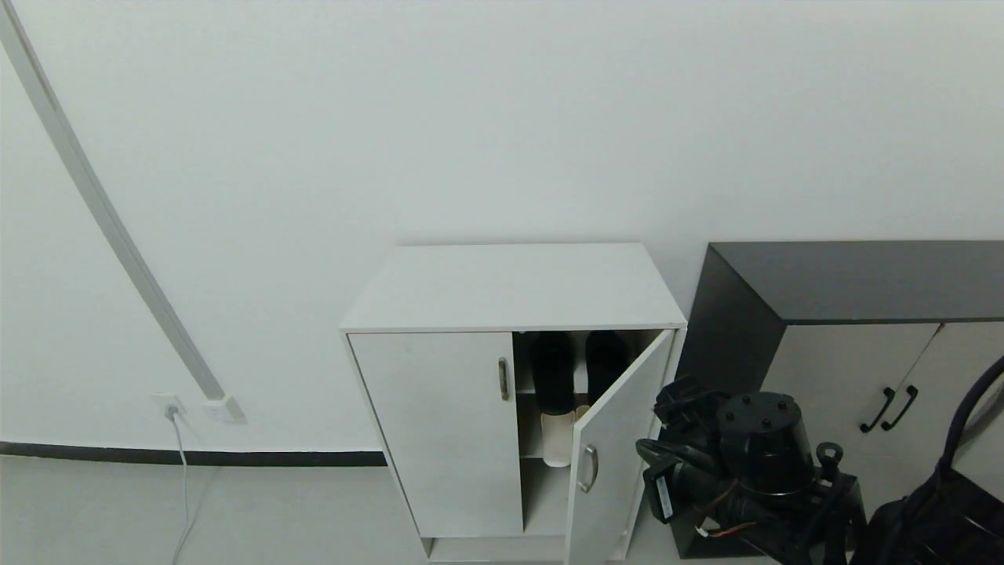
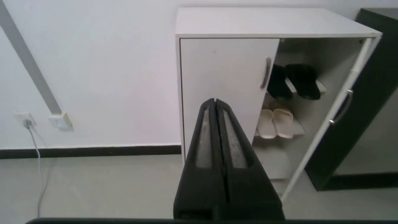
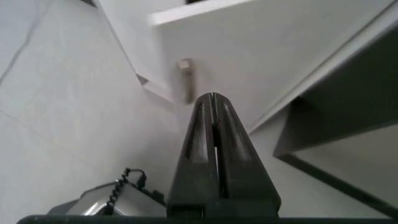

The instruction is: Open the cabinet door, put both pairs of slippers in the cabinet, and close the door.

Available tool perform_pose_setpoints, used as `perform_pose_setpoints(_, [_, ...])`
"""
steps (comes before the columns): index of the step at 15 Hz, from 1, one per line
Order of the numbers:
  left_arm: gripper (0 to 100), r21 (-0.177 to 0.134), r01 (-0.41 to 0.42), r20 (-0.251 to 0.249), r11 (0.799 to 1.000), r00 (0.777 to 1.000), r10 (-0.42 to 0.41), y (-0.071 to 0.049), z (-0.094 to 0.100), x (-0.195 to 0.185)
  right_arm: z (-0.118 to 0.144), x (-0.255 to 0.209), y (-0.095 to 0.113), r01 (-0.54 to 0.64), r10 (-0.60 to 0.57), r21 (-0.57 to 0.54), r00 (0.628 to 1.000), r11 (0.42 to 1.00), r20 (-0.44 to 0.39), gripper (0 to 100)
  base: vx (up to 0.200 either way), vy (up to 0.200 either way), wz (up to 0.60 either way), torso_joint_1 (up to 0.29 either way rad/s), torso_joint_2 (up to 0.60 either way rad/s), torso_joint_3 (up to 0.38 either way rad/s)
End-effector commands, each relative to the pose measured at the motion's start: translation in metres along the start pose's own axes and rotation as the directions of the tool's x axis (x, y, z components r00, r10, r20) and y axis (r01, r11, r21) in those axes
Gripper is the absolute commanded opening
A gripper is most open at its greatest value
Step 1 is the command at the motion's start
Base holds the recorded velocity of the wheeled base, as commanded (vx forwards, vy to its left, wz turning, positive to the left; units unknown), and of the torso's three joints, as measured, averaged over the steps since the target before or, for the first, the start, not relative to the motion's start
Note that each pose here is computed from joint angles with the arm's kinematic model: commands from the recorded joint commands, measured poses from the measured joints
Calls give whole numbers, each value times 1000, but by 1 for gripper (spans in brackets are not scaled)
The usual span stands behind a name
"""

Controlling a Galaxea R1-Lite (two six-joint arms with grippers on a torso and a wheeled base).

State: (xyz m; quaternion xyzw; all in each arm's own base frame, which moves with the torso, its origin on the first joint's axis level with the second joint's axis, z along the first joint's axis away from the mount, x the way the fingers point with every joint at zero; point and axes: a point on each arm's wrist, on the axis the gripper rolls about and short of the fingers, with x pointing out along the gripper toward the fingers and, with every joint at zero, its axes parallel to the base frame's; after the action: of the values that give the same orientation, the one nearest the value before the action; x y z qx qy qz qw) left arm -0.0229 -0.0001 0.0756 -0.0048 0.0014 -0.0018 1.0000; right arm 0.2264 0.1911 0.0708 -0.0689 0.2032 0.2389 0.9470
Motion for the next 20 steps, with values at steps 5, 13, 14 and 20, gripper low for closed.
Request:
perform_pose_setpoints(5, [0, -3, -2, 0, 1000, 1000, 2, 0, 0, 0, -13, 21, 4, 2, -2, 1, 999, 1000, -51, 0, 0, 0, 0, 0, 0, 0])
perform_pose_setpoints(13, [0, -3, -4, 0, 1000, 1000, 4, 0, 0, 0, -7, 76, 5, 26, -25, 23, 1000, 999, -9, 0, 0, 0, 0, 0, 0, 0])
perform_pose_setpoints(14, [0, -3, -4, 0, 1000, 1000, 4, 0, 0, 0, -5, 83, 4, 30, -30, 27, 1000, 999, 1, 0, 0, 0, 0, 0, 0, 0])
perform_pose_setpoints(20, [0, -3, -4, 0, 1000, 1000, 4, 0, 0, 0, 1, 115, -1, 59, -62, 42, 997, 997, 51, 0, 0, 0, 0, 0, 0, 0])
